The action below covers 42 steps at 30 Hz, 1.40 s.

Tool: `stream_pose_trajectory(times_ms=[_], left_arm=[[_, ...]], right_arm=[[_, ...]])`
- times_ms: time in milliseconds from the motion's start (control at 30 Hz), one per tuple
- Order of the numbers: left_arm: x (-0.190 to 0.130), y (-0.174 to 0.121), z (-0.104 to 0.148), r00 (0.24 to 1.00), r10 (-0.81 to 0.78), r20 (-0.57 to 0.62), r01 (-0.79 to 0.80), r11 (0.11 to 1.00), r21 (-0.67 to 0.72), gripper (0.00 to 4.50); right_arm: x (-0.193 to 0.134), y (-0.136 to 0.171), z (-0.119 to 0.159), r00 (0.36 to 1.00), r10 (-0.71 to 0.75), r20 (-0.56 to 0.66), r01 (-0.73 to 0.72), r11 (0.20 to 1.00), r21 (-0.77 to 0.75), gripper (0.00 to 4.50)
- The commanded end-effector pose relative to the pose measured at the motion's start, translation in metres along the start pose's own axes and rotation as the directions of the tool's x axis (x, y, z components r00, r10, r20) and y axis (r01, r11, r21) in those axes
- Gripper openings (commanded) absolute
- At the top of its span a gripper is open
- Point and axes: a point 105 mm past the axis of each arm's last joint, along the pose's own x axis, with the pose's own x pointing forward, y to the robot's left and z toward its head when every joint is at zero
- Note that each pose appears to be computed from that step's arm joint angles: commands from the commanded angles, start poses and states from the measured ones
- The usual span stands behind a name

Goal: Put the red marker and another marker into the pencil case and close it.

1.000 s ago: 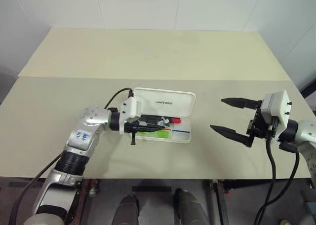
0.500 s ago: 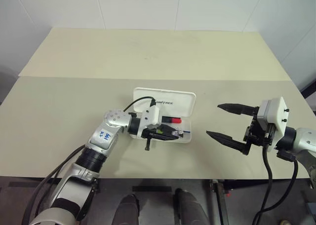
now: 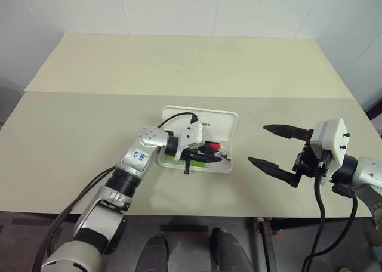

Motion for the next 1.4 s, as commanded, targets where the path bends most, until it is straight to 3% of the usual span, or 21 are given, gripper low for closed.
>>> stream_pose_trajectory(times_ms=[33, 700, 733, 967, 1400], left_arm=[[0.005, 0.000, 0.009, 1.000, -0.026, 0.010, 0.026, 0.999, 0.044, 0.30], [0.009, 0.003, -0.002, 1.000, -0.027, -0.017, 0.027, 1.000, 0.005, 0.30], [0.009, 0.005, -0.002, 1.000, -0.020, -0.019, 0.020, 1.000, 0.013, 1.02], [0.012, 0.006, 0.010, 0.999, -0.041, 0.019, 0.040, 0.998, 0.051, 3.33], [-0.015, -0.003, 0.042, 0.986, -0.011, 0.166, 0.008, 1.000, 0.016, 3.33]], right_arm=[[-0.002, 0.002, 0.012, 0.999, -0.010, 0.040, 0.012, 0.999, -0.036, 4.50], [-0.003, 0.003, 0.013, 0.998, -0.036, 0.045, 0.037, 0.999, -0.036, 4.50], [-0.003, 0.003, 0.013, 0.998, -0.036, 0.045, 0.037, 0.999, -0.037, 4.50], [-0.002, 0.002, 0.013, 0.998, -0.032, 0.046, 0.034, 0.999, -0.037, 4.50], [0.004, 0.000, 0.011, 0.998, -0.008, 0.057, 0.009, 1.000, -0.029, 4.50]])
